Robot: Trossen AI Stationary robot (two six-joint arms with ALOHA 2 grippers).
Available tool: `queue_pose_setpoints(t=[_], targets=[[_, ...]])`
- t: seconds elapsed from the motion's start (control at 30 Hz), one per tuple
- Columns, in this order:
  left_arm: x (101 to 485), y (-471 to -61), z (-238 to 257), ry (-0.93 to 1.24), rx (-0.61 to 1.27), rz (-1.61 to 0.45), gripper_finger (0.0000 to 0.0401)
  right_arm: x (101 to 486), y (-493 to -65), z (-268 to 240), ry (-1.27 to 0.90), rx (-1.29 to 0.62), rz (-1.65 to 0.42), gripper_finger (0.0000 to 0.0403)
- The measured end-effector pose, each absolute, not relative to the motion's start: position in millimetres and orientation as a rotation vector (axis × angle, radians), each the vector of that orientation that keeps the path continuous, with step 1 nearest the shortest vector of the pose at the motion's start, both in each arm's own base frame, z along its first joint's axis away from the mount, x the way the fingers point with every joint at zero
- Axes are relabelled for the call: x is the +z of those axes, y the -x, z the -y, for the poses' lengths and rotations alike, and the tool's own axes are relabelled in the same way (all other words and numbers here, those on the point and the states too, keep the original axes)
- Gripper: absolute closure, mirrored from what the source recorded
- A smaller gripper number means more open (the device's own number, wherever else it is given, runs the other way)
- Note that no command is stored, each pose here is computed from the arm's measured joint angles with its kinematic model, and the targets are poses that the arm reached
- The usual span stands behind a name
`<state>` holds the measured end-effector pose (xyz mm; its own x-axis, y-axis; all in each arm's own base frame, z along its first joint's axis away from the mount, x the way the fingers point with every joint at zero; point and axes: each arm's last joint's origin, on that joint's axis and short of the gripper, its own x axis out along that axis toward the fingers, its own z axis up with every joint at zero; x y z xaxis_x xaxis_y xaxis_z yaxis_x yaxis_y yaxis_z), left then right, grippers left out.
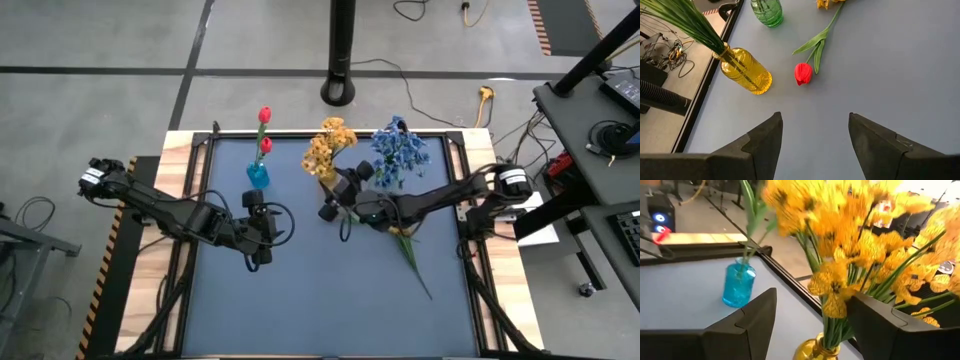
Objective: Sort flowers into vase by color
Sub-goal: Put the yellow flowers into the yellow vase
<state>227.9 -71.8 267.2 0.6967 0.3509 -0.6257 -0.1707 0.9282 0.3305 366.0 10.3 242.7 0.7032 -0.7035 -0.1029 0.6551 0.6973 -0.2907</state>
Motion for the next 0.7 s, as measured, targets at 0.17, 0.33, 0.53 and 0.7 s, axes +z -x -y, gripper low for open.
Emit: queue_pose_setpoints(t=[0.17,0.33,0.53,0.7], targets=[[267.1,-227.9,71.8,-0.256,0.294,-0.747,0.0191,255.8,-359.3,-27.7,0.211,-0.719,-0.170,0.0177],[267.2,-227.9,71.8,-0.256,0.294,-0.746,0.0191,265.9,-351.9,-50.1,0.179,-0.657,-0.131,0.0177],[267.5,-228.3,72.0,-0.254,0.294,-0.742,0.0191,263.6,-341.6,-81.3,0.112,-0.558,-0.161,0.0177],[267.9,-228.7,72.2,-0.250,0.293,-0.736,0.0191,249.9,-333.4,-96.3,0.003,-0.481,-0.264,0.0177]])
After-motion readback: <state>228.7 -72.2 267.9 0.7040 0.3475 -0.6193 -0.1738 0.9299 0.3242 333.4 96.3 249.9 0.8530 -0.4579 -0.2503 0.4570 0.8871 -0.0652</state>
